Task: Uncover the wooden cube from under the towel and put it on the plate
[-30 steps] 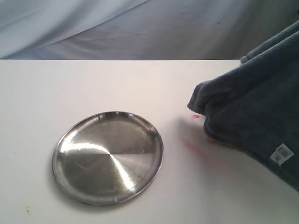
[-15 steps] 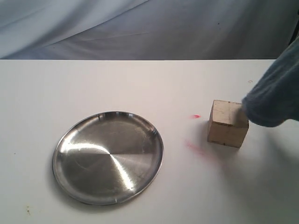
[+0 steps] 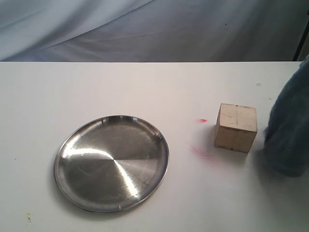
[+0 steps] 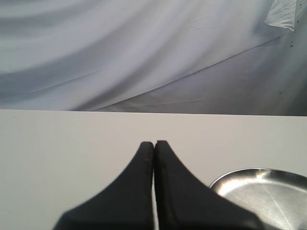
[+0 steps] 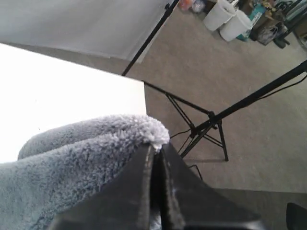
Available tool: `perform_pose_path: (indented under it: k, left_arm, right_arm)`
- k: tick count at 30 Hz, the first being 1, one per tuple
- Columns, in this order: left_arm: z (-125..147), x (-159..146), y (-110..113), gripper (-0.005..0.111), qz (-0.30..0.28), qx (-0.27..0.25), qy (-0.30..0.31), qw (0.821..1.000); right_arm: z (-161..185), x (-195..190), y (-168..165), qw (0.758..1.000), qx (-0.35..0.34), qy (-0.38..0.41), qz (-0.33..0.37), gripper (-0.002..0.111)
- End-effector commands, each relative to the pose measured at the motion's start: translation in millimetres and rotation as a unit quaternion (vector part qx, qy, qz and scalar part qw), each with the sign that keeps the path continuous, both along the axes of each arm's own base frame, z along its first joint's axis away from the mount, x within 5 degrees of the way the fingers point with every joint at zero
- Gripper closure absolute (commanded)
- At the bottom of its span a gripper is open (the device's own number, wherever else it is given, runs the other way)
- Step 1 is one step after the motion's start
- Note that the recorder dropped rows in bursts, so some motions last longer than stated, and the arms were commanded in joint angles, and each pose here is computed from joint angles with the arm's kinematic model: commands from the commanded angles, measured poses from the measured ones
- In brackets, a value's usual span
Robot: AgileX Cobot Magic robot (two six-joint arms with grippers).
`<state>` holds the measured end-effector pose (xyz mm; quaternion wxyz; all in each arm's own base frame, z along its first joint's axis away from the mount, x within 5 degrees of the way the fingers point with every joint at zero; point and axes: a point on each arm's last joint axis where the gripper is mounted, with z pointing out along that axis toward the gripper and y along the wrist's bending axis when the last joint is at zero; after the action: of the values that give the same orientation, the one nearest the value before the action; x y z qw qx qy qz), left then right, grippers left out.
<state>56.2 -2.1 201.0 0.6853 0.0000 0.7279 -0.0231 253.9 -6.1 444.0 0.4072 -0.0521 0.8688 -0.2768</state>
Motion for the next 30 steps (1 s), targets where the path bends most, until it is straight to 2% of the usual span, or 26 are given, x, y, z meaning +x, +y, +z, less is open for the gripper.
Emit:
perform_pose_path:
  k: [1, 3, 8, 18, 22, 23, 26, 27, 28, 30]
  left_arm:
    - [-1, 0, 0, 0.105, 0.000, 0.000, 0.000, 1.000]
    - [-1, 0, 0, 0.105, 0.000, 0.000, 0.000, 1.000]
    - [-1, 0, 0, 0.105, 0.000, -0.001, 0.000, 1.000]
    - [-1, 0, 0, 0.105, 0.000, 0.000, 0.000, 1.000]
    - [-1, 0, 0, 0.105, 0.000, 0.000, 0.000, 1.000]
    - [-1, 0, 0, 0.105, 0.000, 0.000, 0.000, 1.000]
    - [-1, 0, 0, 0.105, 0.000, -0.001, 0.000, 1.000]
    - [-1, 0, 0, 0.105, 0.000, -0.001, 0.000, 1.000]
    - [-1, 0, 0, 0.105, 0.000, -0.001, 0.000, 1.000]
    - [-1, 0, 0, 0.105, 0.000, -0.001, 0.000, 1.000]
  right_arm:
    - [-33, 13, -11, 0.999, 0.008, 0.032, -0.013, 0.108]
    - [-48, 16, -15, 0.998, 0.042, 0.035, -0.011, 0.108]
    - [-73, 18, -22, 0.996, 0.071, 0.049, -0.015, 0.108]
    - [-69, 26, 11, 0.970, 0.217, 0.021, 0.106, 0.108]
    - [-39, 25, 33, 0.934, 0.301, -0.006, 0.195, 0.108]
    - [-20, 22, 41, 0.917, 0.328, -0.023, 0.225, 0.108]
    - [21, 9, 51, 0.890, 0.359, -0.046, 0.278, 0.108]
    - [41, 1, 57, 0.872, 0.376, -0.057, 0.310, 0.108]
    - [63, -10, 64, 0.844, 0.401, -0.073, 0.350, 0.108]
    - [86, -24, 75, 0.804, 0.427, -0.091, 0.404, 0.108]
